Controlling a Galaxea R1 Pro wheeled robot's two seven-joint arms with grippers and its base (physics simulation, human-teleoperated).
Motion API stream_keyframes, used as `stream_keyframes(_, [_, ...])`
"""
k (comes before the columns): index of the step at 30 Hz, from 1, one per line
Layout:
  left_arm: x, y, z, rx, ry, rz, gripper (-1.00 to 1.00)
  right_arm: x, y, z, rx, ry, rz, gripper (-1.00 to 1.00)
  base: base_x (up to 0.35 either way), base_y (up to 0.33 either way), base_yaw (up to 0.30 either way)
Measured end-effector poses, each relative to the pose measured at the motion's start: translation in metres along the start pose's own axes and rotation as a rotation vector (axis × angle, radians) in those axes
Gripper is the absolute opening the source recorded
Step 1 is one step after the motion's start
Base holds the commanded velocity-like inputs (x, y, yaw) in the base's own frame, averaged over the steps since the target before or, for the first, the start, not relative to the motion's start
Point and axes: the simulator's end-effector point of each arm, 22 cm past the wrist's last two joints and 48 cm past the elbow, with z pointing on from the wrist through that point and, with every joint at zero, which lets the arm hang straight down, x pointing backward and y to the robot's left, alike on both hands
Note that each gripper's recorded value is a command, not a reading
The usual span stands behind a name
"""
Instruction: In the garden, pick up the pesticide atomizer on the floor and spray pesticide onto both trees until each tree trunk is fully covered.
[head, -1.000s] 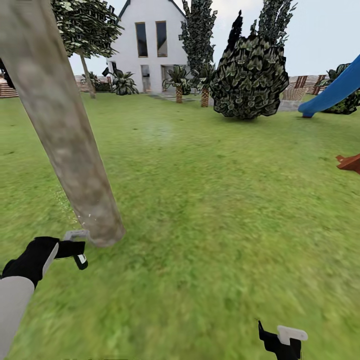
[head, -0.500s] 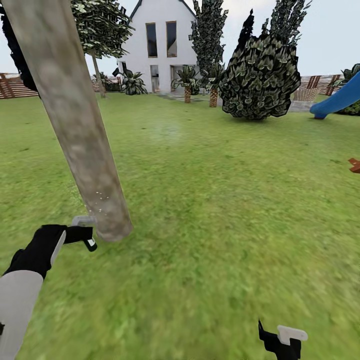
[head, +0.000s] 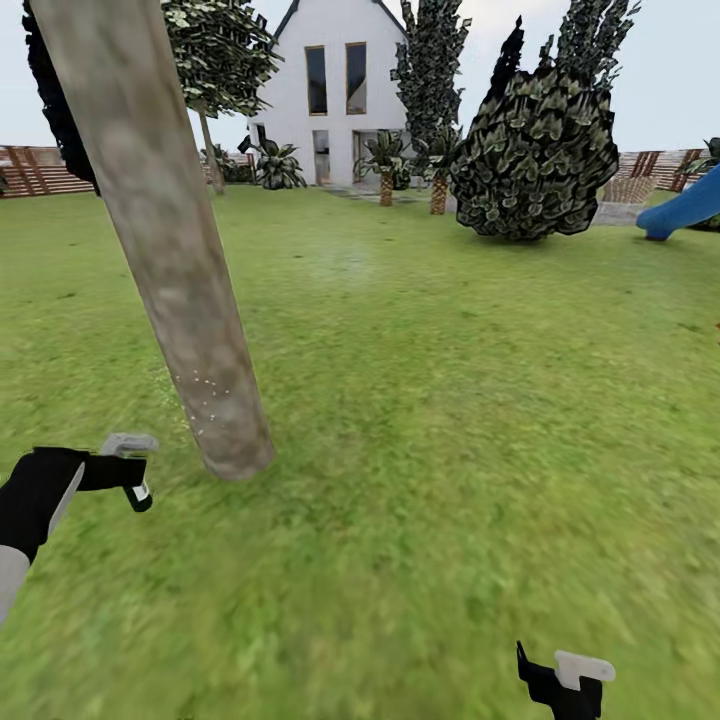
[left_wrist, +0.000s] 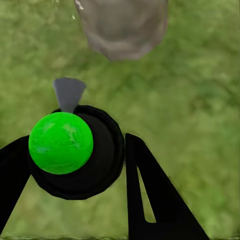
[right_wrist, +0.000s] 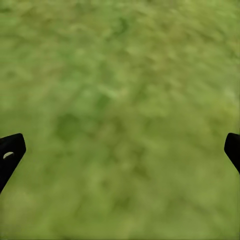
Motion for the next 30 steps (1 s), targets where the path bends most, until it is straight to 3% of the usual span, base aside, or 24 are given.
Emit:
stream_keyframes(17, [0.016, 0.000, 0.004, -0.004, 0.022, -0.003, -1.00, 0.000, 0.000, 0.000, 0.000, 0.000, 0.000, 1.00, 0.101, -0.096, 0.015])
stream_keyframes(21, [0.048, 0.002, 0.013, -0.012, 0.072, -0.003, -1.00, 0.000, 0.000, 0.000, 0.000, 0.000, 0.000, 1.00, 0.002, -0.004, 0.219])
stream_keyframes(30, [0.052, -0.003, 0.017, -0.017, 0.065, -0.011, -1.00, 0.000, 0.000, 0.000, 0.000, -0.001, 0.000, 1.00, 0.000, -0.144, 0.017])
